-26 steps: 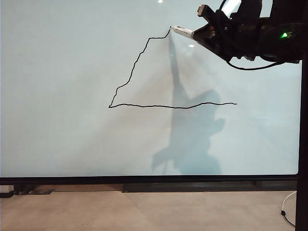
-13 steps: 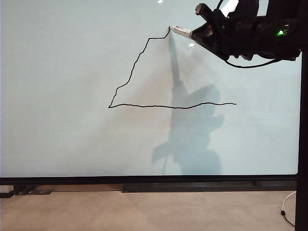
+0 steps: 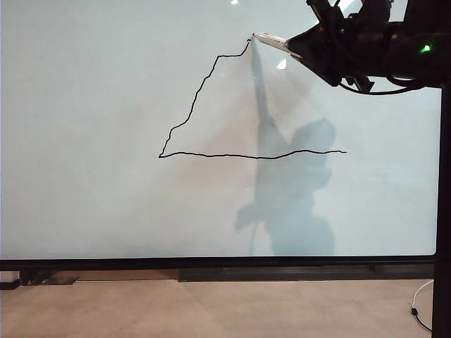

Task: Pick up the pen on the shelf to the right of the whiteboard and draw a triangle.

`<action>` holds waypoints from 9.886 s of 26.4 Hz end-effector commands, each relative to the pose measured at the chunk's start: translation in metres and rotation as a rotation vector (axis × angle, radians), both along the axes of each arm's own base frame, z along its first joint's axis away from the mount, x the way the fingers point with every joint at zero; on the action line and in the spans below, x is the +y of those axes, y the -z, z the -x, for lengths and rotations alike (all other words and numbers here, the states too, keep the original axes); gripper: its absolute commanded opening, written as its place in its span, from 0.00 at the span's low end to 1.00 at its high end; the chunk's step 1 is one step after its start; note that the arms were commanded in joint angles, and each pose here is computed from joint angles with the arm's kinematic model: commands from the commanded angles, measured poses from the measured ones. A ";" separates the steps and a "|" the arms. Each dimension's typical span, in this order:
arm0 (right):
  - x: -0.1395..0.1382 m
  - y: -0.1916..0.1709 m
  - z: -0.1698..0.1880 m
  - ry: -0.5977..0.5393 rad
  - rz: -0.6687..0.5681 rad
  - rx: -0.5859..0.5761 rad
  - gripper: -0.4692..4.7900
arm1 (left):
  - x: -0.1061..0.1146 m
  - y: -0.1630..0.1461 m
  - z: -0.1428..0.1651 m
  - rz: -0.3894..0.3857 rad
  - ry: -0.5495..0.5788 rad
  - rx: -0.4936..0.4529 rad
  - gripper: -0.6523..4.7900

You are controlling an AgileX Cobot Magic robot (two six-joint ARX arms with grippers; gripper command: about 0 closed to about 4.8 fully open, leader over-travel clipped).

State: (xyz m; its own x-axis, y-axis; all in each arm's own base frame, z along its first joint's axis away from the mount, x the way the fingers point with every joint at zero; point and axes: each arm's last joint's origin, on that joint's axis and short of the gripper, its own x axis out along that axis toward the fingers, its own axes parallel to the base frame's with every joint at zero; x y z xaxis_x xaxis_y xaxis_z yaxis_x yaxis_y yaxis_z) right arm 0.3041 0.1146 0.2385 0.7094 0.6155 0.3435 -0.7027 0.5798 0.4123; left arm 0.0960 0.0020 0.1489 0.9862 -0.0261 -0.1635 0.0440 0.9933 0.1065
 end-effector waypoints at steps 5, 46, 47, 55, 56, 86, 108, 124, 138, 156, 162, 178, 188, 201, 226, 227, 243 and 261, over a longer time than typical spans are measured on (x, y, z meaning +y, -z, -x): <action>0.000 -0.003 0.001 -0.020 -0.009 -0.012 0.08 | 0.000 0.000 0.000 0.000 0.001 0.006 0.11; -0.036 0.022 0.002 0.084 0.028 0.078 0.08 | 0.000 0.000 0.000 0.000 0.001 0.006 0.11; -0.037 0.022 0.001 0.082 0.030 0.077 0.08 | 0.000 0.000 0.000 0.000 0.001 0.006 0.11; -0.044 0.023 0.000 0.075 0.044 0.072 0.08 | 0.000 0.000 0.000 0.000 0.002 0.006 0.11; -0.045 0.023 0.001 0.076 0.044 0.071 0.08 | 0.000 0.000 0.000 0.000 0.001 0.006 0.11; -0.067 0.055 0.007 0.132 0.036 0.144 0.08 | 0.000 0.000 0.000 0.000 0.001 0.006 0.11; -0.080 0.072 0.014 0.170 0.066 0.195 0.08 | 0.000 0.000 0.000 0.000 0.001 0.006 0.11; -0.093 0.082 0.022 0.213 0.088 0.230 0.08 | 0.000 0.000 0.000 0.000 0.001 0.006 0.11; -0.093 0.080 0.016 0.222 0.100 0.211 0.08 | 0.000 0.000 0.000 0.000 0.001 0.006 0.11; -0.110 0.101 0.012 0.302 0.097 0.292 0.08 | 0.000 0.000 0.000 0.000 0.001 0.006 0.11; -0.115 0.109 0.012 0.321 0.102 0.325 0.08 | 0.000 0.000 0.000 0.000 0.001 0.006 0.11; -0.113 0.104 0.046 0.283 0.160 0.297 0.08 | 0.000 0.000 0.000 0.000 0.001 0.006 0.11; -0.131 0.071 0.098 0.484 0.311 0.142 0.08 | 0.000 0.000 0.000 0.000 0.001 0.006 0.11; -0.136 0.051 0.129 0.619 0.591 0.135 0.08 | 0.000 0.000 0.000 0.000 0.001 0.006 0.11; -0.130 0.055 0.210 0.952 0.637 0.123 0.08 | 0.000 0.000 0.000 0.000 0.001 0.006 0.11; -0.130 0.057 0.212 0.952 0.640 0.124 0.08 | 0.000 0.000 0.000 0.000 0.000 0.006 0.11; -0.128 0.061 0.210 0.882 0.657 0.091 0.08 | 0.000 0.000 0.000 0.000 0.000 0.006 0.11; -0.127 0.065 0.209 0.838 0.543 0.164 0.08 | 0.000 0.000 0.000 0.000 0.001 0.006 0.11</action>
